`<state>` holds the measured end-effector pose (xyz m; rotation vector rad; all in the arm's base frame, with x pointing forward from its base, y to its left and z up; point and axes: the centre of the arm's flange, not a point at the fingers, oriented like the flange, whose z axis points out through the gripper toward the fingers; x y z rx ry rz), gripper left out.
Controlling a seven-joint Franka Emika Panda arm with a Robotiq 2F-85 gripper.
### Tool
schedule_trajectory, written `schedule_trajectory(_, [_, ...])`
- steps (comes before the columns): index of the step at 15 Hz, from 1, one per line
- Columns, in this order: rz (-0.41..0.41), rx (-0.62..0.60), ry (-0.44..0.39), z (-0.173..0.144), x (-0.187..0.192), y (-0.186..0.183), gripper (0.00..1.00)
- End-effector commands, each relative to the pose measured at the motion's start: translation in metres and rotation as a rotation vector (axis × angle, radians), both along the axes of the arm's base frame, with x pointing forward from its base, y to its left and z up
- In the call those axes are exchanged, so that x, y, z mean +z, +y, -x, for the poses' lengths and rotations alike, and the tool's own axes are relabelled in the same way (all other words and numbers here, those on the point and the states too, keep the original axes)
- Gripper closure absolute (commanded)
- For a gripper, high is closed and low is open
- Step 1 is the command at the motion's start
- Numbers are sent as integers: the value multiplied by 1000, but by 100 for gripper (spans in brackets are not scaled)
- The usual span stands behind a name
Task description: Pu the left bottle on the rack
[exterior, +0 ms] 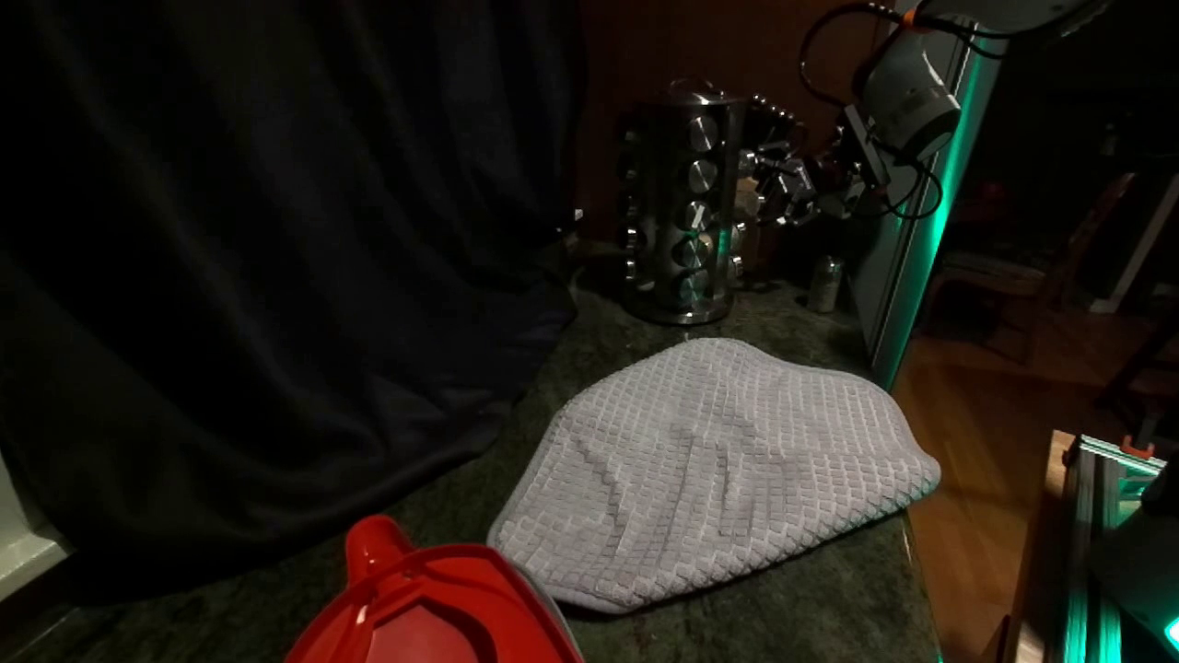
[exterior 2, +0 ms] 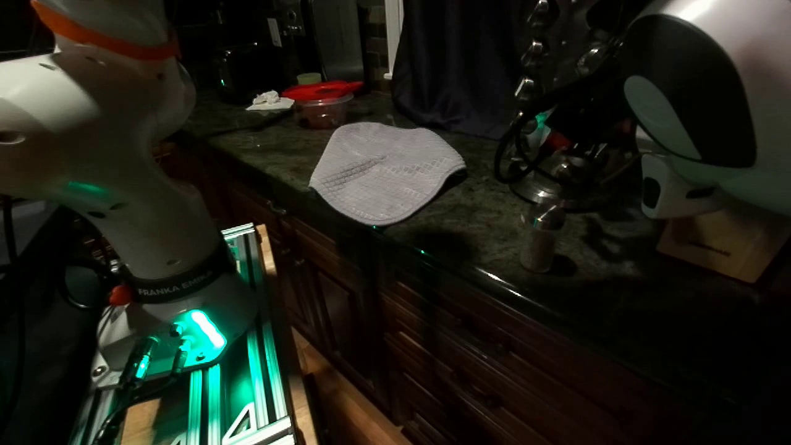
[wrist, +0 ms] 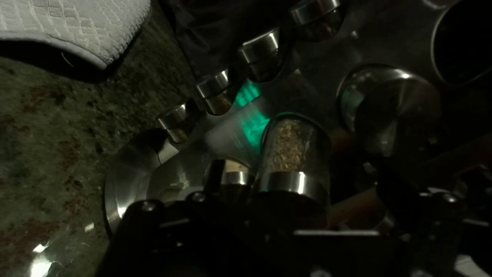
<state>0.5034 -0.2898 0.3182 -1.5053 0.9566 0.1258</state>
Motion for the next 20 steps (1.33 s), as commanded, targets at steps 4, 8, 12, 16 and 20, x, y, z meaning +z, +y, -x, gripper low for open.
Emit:
schedule_trajectory(4, [43, -12, 2, 3, 13, -6, 25])
schedule_trajectory(8, [62, -7, 6, 1, 15, -8, 50])
schedule_trajectory(12, [82, 5, 21, 0, 14, -8, 7])
schedule_trajectory(16, [98, 19, 39, 0, 10, -7, 0])
schedule_trajectory(20, [144, 9, 37, -3, 11, -10, 0])
